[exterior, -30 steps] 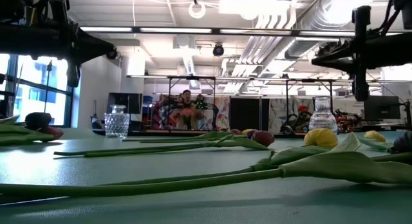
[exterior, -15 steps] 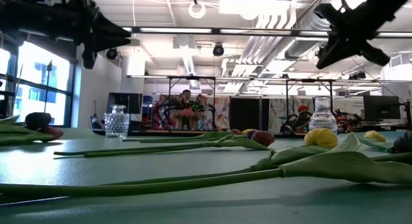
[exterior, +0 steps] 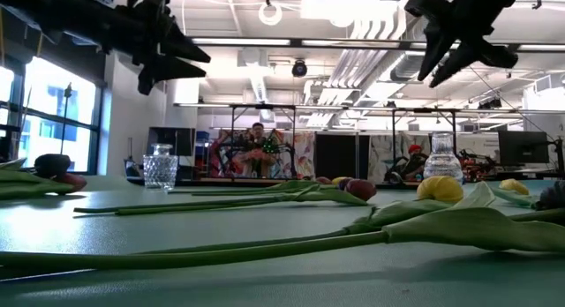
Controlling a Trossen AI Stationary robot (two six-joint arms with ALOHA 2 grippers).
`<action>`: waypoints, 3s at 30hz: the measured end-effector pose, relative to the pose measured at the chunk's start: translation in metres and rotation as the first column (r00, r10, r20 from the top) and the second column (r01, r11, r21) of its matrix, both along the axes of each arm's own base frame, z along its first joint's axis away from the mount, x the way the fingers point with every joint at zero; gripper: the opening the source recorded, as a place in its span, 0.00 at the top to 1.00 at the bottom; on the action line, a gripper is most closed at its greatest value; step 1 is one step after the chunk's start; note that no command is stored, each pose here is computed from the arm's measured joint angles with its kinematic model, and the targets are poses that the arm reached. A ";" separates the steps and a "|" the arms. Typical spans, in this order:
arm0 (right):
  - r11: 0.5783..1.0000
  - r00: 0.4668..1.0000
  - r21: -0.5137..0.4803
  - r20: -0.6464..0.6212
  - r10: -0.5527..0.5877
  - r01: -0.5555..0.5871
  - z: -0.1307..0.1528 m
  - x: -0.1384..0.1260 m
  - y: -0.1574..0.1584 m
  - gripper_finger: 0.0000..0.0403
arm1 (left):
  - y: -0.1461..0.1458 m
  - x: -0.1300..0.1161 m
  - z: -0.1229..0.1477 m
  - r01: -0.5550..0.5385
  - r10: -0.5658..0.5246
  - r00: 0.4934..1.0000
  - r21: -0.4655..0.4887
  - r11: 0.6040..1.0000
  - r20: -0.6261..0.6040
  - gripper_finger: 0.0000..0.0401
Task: Sort flowers into vase by color
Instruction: Put the black flower into the left transparent vase
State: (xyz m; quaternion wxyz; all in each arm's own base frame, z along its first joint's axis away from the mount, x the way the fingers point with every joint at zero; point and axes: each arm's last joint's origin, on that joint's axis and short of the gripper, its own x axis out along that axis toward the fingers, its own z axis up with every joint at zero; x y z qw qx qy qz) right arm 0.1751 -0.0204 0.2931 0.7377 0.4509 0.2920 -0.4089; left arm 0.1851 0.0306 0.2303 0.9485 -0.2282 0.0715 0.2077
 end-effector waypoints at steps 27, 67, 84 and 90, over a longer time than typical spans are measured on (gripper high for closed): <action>0.891 0.931 0.414 -0.364 -0.027 0.188 -0.082 0.064 0.031 0.72 | 0.002 0.002 -0.010 -0.056 0.070 0.989 0.104 0.993 -0.129 0.61; 0.896 0.915 0.443 -0.361 0.181 -0.002 -0.087 0.068 0.027 0.72 | 0.025 0.026 -0.059 -0.055 0.007 0.940 -0.132 0.990 -0.341 0.61; 0.910 0.942 0.376 -0.206 0.265 -0.174 -0.051 0.047 0.026 0.72 | 0.121 0.109 -0.053 -0.109 -0.029 0.770 -0.175 0.978 -0.638 0.62; 0.913 0.946 0.364 -0.187 0.265 -0.184 -0.046 0.043 0.027 0.72 | 0.163 0.133 -0.060 -0.062 -0.089 0.775 -0.216 0.974 -0.626 0.67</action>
